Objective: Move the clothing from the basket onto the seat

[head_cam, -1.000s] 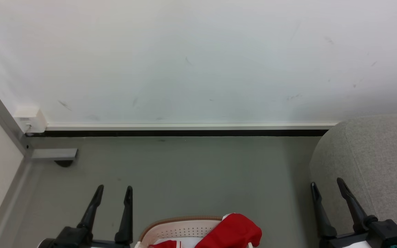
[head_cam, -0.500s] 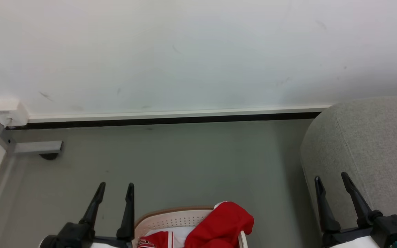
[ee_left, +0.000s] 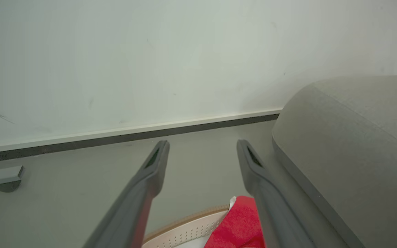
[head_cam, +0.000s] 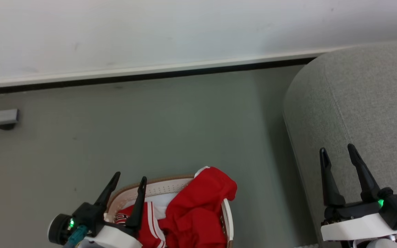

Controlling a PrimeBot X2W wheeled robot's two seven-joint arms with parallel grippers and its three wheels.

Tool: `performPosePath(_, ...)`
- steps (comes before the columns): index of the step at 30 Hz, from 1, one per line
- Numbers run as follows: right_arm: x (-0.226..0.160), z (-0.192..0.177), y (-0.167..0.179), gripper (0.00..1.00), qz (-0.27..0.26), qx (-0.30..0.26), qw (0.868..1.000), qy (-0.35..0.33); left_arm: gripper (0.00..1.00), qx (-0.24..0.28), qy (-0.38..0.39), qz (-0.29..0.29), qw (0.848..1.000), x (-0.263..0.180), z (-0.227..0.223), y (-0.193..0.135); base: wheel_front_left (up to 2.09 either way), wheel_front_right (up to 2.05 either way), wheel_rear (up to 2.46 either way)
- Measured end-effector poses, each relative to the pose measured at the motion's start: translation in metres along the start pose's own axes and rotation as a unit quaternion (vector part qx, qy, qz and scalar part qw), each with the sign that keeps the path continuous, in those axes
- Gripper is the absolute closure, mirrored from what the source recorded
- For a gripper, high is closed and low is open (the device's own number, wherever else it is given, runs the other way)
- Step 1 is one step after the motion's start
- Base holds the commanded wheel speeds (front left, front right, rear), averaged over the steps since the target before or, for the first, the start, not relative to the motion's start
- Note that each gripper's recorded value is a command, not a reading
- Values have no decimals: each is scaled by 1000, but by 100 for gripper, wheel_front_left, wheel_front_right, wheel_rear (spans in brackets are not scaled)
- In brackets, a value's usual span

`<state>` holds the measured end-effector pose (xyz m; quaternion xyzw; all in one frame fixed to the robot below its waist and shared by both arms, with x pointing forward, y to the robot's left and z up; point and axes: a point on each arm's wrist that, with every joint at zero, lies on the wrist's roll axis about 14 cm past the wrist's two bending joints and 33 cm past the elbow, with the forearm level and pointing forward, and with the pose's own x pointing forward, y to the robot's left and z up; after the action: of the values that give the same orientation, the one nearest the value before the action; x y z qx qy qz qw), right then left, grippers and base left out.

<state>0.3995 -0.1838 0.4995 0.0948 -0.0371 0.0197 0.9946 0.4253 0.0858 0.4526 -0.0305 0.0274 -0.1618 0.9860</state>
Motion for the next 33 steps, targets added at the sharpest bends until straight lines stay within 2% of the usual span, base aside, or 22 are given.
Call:
performPosePath(8,23,-16,-18,0,-21,4,1000,13,0,18,126,-73,989,24,-91,-13,0,0,0)
performPosePath(13,37,-30,-28,0,-30,4,999,25,0,20,259,-96,961,17,-165,-14,0,0,0)
performPosePath(16,44,-35,-36,0,-38,1,999,28,0,44,309,-132,941,13,-195,-22,0,0,0)
performPosePath(19,47,-39,-43,0,-46,-3,998,32,0,77,352,-183,915,3,-222,-36,0,0,0)
performPosePath(21,49,-42,-47,0,-51,-3,998,34,0,89,402,-213,886,-16,-245,-45,0,0,0)
performPosePath(23,50,-44,-52,0,-56,-4,998,36,0,99,432,-237,865,-28,-261,-49,0,0,0)
performPosePath(30,50,-62,-67,0,-76,-1,996,56,0,168,516,-272,795,-45,-305,-22,0,0,0)
performPosePath(33,54,-68,-71,0,-79,-1,995,61,0,195,532,-280,775,-40,-318,-11,0,0,0)
